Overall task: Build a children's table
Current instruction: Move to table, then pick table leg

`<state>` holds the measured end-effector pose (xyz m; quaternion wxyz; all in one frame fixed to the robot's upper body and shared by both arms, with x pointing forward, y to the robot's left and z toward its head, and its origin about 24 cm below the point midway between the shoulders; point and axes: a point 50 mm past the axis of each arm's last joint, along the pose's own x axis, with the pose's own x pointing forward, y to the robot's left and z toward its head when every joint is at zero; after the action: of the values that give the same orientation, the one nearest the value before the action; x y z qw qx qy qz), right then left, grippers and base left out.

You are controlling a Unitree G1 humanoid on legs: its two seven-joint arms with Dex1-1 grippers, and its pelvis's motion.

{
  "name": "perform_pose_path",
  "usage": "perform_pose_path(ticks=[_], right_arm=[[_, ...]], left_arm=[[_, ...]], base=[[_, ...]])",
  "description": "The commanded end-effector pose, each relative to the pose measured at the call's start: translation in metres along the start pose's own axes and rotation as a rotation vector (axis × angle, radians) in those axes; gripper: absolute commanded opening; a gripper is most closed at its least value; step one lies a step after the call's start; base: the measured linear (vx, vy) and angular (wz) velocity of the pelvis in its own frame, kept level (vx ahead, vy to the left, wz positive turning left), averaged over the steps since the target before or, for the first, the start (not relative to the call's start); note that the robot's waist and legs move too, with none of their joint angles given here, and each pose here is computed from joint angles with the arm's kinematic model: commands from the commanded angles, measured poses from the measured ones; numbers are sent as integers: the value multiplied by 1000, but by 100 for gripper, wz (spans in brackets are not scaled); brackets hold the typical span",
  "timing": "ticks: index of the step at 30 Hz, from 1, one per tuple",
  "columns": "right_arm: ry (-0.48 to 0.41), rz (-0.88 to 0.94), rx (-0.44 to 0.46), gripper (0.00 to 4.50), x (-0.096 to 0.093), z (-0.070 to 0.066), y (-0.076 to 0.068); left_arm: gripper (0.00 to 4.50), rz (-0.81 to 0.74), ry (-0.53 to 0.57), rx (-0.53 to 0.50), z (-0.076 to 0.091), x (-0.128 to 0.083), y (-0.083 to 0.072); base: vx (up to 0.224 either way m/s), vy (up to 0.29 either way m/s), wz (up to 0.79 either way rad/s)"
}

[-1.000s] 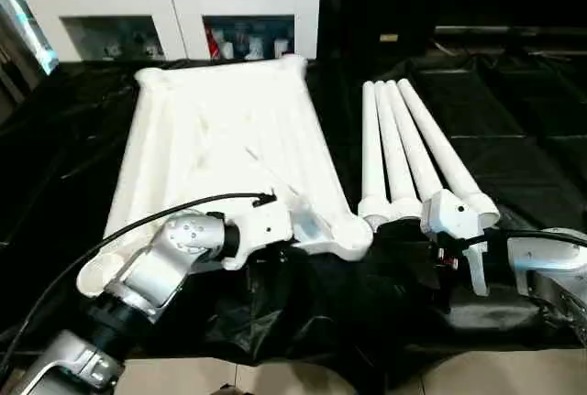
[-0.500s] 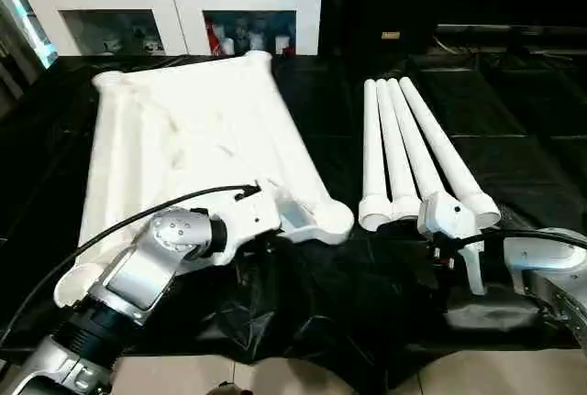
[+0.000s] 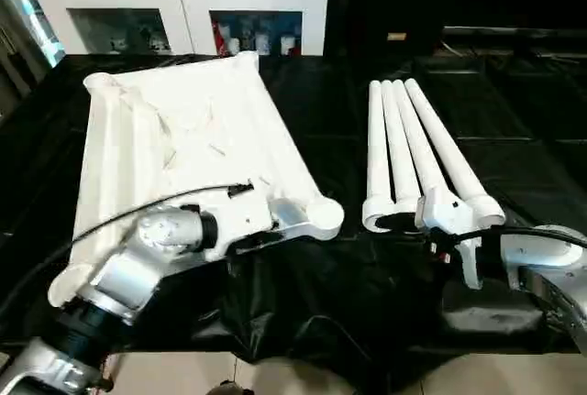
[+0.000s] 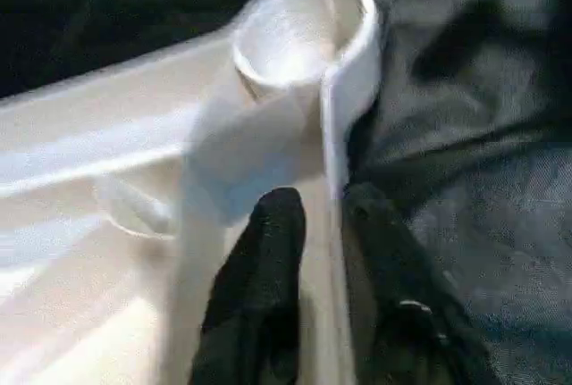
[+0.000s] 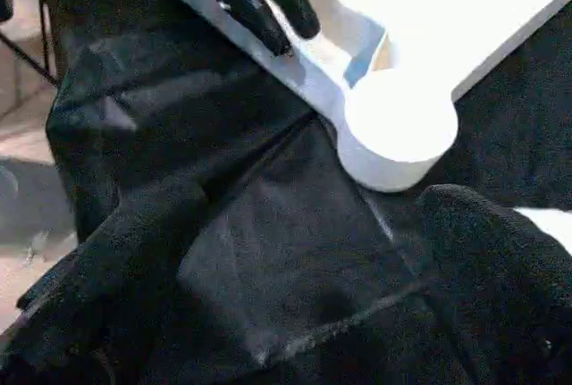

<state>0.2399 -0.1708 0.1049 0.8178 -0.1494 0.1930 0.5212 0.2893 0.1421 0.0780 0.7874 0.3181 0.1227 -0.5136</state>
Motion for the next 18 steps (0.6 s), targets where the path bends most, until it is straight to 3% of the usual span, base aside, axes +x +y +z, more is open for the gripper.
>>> perform_pose_path(ticks=[1,5,6,7,8,9,13,14,18], right_arm=[[-25,-52,-31,450,-3,9,-6],[-51,-181,-8,450,3,20,-17],[-113,-283,129,450,15,31,-32],[-145,-336,207,450,22,35,-40],[-157,-384,262,450,29,39,-48],[-157,-384,262,450,29,39,-48],[-101,-560,291,450,48,44,-73],[-73,-633,329,450,54,44,-83],[17,-770,445,450,63,40,-100]], left_arm=[[132,36,-11,12,3,-10,7],[154,117,-36,-9,7,-26,20],[163,138,-74,-27,15,-35,28],[171,143,-94,-37,18,-38,31],[177,149,-111,-42,21,-39,32],[177,149,-111,-42,21,-39,32],[229,136,-146,-50,29,-35,32],[229,125,-154,-56,31,-34,31],[257,89,-172,-78,35,-32,27]], base=[[0,0,0],[0,0,0],[0,0,0],[0,0,0],[0,0,0],[0,0,0],[0,0,0],[0,0,0],[0,0,0]])
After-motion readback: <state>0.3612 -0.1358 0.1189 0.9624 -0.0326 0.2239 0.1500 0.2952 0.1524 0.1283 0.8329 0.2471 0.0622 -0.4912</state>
